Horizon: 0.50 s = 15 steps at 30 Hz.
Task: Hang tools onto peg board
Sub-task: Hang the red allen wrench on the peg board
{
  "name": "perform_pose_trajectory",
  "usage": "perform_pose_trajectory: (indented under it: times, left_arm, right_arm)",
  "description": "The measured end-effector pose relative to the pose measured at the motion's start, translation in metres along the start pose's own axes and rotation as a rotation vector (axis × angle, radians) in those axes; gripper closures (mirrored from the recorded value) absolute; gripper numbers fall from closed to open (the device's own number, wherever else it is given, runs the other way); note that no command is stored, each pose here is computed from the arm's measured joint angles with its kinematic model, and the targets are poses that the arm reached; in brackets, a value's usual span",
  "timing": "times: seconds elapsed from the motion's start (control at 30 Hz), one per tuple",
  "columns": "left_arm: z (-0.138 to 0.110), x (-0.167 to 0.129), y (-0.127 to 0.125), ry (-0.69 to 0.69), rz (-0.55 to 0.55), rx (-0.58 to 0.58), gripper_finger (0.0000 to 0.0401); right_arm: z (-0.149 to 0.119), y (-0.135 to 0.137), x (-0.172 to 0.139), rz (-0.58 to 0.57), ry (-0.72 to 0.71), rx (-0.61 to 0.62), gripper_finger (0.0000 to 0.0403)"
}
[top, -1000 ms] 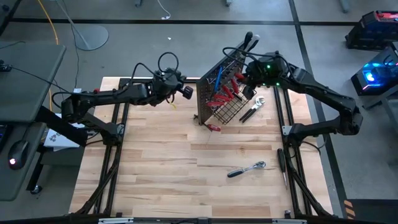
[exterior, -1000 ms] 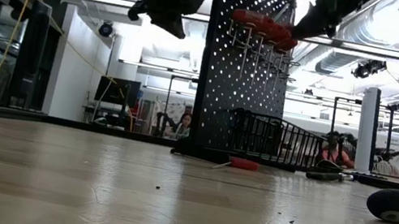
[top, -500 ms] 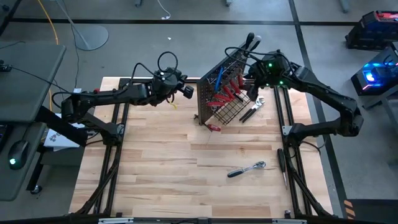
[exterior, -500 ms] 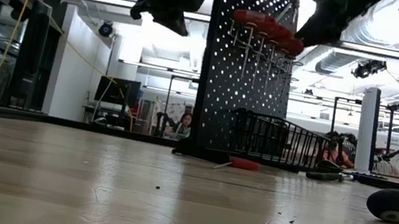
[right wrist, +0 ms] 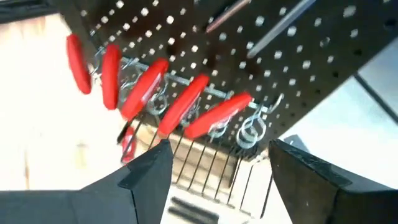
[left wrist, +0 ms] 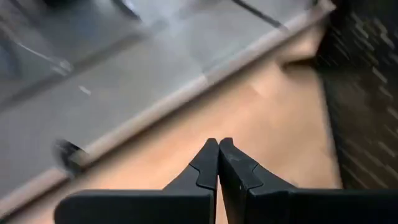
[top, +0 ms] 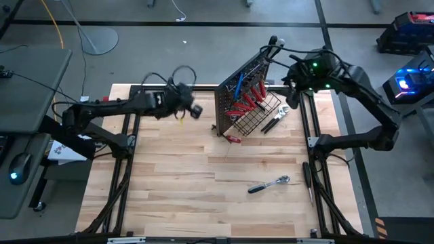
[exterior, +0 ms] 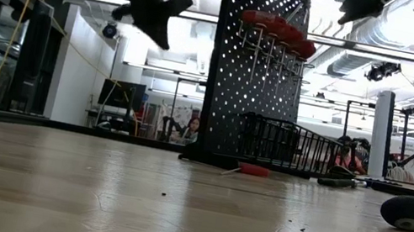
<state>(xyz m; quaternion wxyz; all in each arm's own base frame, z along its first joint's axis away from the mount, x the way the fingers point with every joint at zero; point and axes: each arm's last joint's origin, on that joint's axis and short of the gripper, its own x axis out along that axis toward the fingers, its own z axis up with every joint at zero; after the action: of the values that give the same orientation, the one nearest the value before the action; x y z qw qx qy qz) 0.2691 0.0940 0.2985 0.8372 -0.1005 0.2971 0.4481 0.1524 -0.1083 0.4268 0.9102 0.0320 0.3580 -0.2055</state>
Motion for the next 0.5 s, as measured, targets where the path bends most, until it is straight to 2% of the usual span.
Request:
perform_pose_trajectory:
  times: [0.1,0.27,0.37,0.5]
  left_arm:
    - [-0.034,0.004,-0.027,0.085,-0.103,-0.034,0.0401]
    - [-0.094,0.009,-0.088,0.085,-0.3,-0.147,0.0401]
    - [-0.116,0.017,-0.122,0.13,-0.383,-0.035,0.0401]
    - [-0.124,0.034,-0.163,0.187,-0.477,0.102,0.0401]
  right_arm:
    - [-0.004,0.002,-0.011,0.005,0.011,0.045,0.0149]
    - [-0.025,0.008,-0.024,0.009,0.027,0.207,0.0149]
    - [-0.04,0.013,-0.027,0.014,0.041,0.325,0.0149]
    - [-0.058,0.019,-0.026,-0.026,0.059,0.419,0.0149]
